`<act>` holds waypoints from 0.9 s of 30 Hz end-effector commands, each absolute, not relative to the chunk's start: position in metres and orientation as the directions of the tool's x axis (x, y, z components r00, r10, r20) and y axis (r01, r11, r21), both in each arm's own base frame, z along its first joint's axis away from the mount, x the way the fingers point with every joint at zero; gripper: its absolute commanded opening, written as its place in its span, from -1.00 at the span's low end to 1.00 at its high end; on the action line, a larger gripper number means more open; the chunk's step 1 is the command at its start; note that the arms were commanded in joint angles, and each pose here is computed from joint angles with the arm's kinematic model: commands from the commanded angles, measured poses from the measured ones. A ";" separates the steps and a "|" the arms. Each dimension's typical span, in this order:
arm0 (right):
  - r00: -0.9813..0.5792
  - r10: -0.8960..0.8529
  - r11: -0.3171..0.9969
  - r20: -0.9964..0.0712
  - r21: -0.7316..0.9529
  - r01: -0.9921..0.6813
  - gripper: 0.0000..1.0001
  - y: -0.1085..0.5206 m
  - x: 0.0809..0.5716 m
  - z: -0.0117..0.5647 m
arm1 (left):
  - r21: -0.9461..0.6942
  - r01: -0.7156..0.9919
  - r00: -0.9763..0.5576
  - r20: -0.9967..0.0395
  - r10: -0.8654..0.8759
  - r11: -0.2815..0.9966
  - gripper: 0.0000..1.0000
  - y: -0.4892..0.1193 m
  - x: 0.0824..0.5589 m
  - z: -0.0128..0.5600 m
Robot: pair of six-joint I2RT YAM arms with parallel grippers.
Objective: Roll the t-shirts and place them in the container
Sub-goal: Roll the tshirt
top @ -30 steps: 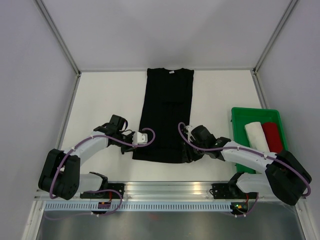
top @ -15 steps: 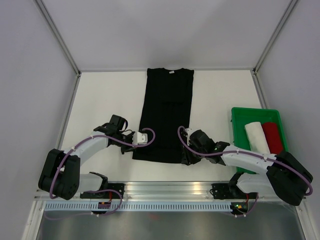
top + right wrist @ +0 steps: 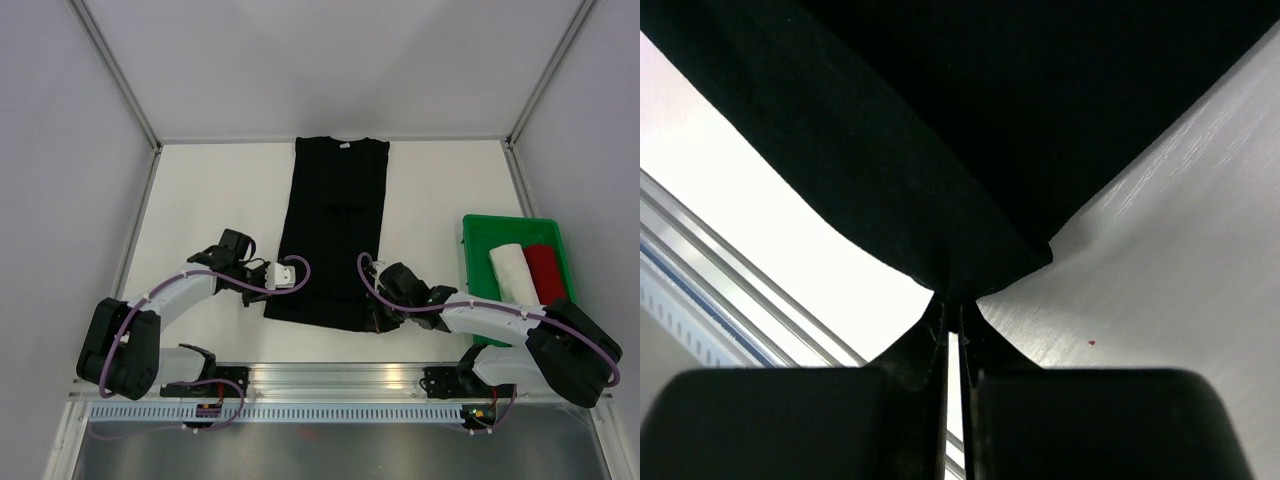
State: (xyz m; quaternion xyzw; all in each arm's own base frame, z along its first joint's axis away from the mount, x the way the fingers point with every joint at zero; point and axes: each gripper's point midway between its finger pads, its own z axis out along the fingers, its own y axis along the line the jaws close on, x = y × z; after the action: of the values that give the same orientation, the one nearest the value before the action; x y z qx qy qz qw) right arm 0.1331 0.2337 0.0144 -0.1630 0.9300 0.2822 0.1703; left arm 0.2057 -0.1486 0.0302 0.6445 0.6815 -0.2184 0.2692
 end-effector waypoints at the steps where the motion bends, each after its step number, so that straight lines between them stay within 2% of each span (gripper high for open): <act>1: -0.923 -0.199 0.783 -0.330 0.512 -0.353 -0.89 0.230 0.115 0.013 | 0.093 0.992 -0.007 -0.656 0.755 0.089 -0.95 -0.150 0.215 0.033; 6: -0.922 -0.194 0.805 -0.336 0.482 -0.346 -0.66 0.221 0.128 0.017 | 0.099 0.992 0.006 -0.657 0.754 0.078 -0.95 -0.150 0.214 0.033; 7: -0.923 -0.191 0.809 -0.333 0.479 -0.340 -0.48 0.219 0.129 0.017 | 0.101 0.992 0.008 -0.654 0.756 0.078 -0.92 -0.149 0.214 0.033; 8: -0.930 -0.181 0.821 -0.319 0.472 -0.321 -0.35 0.213 0.129 0.016 | 0.102 0.992 0.009 -0.656 0.755 0.077 -0.80 -0.149 0.214 0.033; 9: -0.930 -0.174 0.823 -0.325 0.471 -0.319 -0.24 0.211 0.131 0.018 | 0.102 0.992 0.009 -0.656 0.755 0.077 -0.46 -0.149 0.214 0.033; 10: -0.930 -0.169 0.825 -0.328 0.469 -0.315 -0.12 0.210 0.131 0.019 | 0.109 0.991 0.011 -0.655 0.755 0.080 -0.39 -0.149 0.216 0.035; 13: -0.912 -0.160 0.822 -0.379 0.459 -0.335 -0.05 0.210 0.140 0.037 | 0.135 0.986 0.012 -0.655 0.756 0.100 -0.22 -0.149 0.224 0.043; 16: -0.881 -0.161 0.829 -0.444 0.424 -0.365 -0.04 0.209 0.153 0.058 | 0.172 0.974 0.001 -0.646 0.763 0.145 -0.18 -0.146 0.237 0.052; 20: -0.864 -0.186 0.822 -0.467 0.407 -0.397 -0.06 0.213 0.160 0.074 | 0.182 0.956 -0.052 -0.666 0.744 0.230 -0.16 -0.146 0.250 0.068; 23: -0.857 -0.199 0.811 -0.476 0.411 -0.417 -0.32 0.219 0.165 0.080 | 0.187 0.946 -0.066 -0.691 0.720 0.266 -0.21 -0.148 0.254 0.083; 24: -0.855 -0.196 0.805 -0.481 0.418 -0.420 -0.51 0.222 0.166 0.082 | 0.173 0.951 -0.063 -0.702 0.709 0.256 -0.24 -0.151 0.250 0.087; 27: -0.851 -0.183 0.763 -0.491 0.475 -0.439 -0.77 0.238 0.168 0.083 | 0.114 0.979 -0.030 -0.738 0.674 0.168 -0.40 -0.165 0.225 0.093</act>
State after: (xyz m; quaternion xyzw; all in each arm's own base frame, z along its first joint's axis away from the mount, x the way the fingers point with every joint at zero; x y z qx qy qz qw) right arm 0.1634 0.2249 0.0768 -0.1638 0.9237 0.2759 0.2093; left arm 0.2394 -0.1478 0.0716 0.6074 0.7003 -0.1713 0.3336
